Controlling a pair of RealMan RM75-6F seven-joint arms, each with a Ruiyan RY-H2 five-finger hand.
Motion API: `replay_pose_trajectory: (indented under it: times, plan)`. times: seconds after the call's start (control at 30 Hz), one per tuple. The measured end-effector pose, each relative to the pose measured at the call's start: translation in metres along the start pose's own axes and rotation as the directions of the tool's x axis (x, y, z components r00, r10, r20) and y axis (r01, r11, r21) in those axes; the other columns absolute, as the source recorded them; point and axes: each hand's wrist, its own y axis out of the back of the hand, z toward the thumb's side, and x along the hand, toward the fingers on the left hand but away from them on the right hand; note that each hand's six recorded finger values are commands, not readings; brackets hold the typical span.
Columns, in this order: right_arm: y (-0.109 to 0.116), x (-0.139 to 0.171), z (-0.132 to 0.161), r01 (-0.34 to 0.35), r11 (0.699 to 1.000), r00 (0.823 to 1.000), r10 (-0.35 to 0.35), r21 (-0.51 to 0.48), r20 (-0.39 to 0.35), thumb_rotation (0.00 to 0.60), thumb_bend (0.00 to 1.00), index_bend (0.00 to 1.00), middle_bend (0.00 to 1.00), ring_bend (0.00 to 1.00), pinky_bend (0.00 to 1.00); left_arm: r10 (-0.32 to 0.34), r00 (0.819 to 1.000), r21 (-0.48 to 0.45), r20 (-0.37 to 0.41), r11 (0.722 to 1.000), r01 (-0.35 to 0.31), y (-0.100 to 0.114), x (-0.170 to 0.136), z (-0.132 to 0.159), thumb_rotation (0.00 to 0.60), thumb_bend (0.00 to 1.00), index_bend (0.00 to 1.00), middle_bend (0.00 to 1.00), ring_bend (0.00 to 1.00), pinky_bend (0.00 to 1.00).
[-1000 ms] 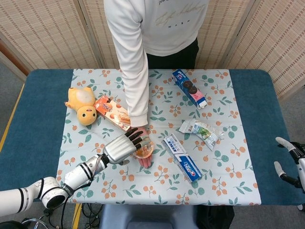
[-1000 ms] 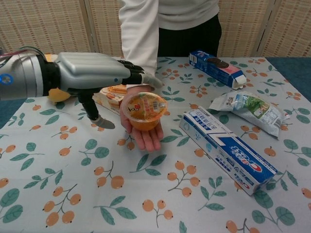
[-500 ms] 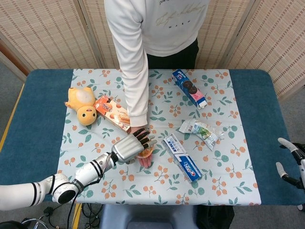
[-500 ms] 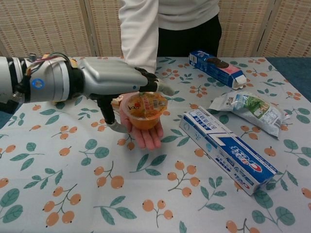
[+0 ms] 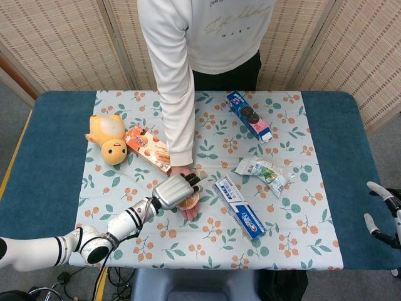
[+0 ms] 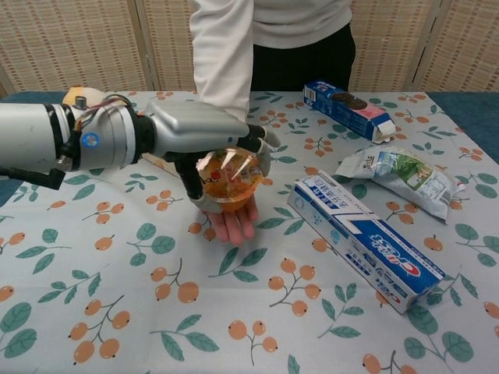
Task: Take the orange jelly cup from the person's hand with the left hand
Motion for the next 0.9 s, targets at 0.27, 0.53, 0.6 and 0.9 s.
replay_pose_trajectory:
  times: [0.27,0.53,0.6,0.9]
  plan:
    - [0.000,-0.001,0.001,0.002,1.000,1.000,-0.002,-0.003,-0.007,0.600,0.39,0.18,0.31,0.21,0.41,0.068,0.998,-0.015,-0.017,0.998,-0.068,0.010,-0.013,-0.011,0.600,0.25,0.42,0.27,0.38,0.65]
    - [-0.002,-0.003,0.004,0.001,1.000,1.000,-0.001,-0.008,-0.017,0.600,0.39,0.18,0.31,0.21,0.41,0.081,0.994,-0.015,-0.078,0.996,-0.082,0.019,-0.057,-0.037,0.600,0.25,0.41,0.27,0.38,0.65]
    - [-0.002,-0.004,0.005,0.000,1.000,1.000,0.000,-0.009,-0.021,0.600,0.39,0.18,0.31,0.21,0.41,0.068,0.992,-0.012,-0.106,0.997,-0.070,0.015,-0.072,-0.046,0.600,0.25,0.41,0.27,0.38,0.65]
    - [-0.004,-0.008,0.008,-0.008,1.000,0.999,0.007,-0.009,-0.032,0.600,0.39,0.18,0.31,0.21,0.41,-0.047,0.978,-0.027,-0.203,0.999,0.043,-0.025,-0.117,-0.074,0.600,0.25,0.41,0.27,0.38,0.65]
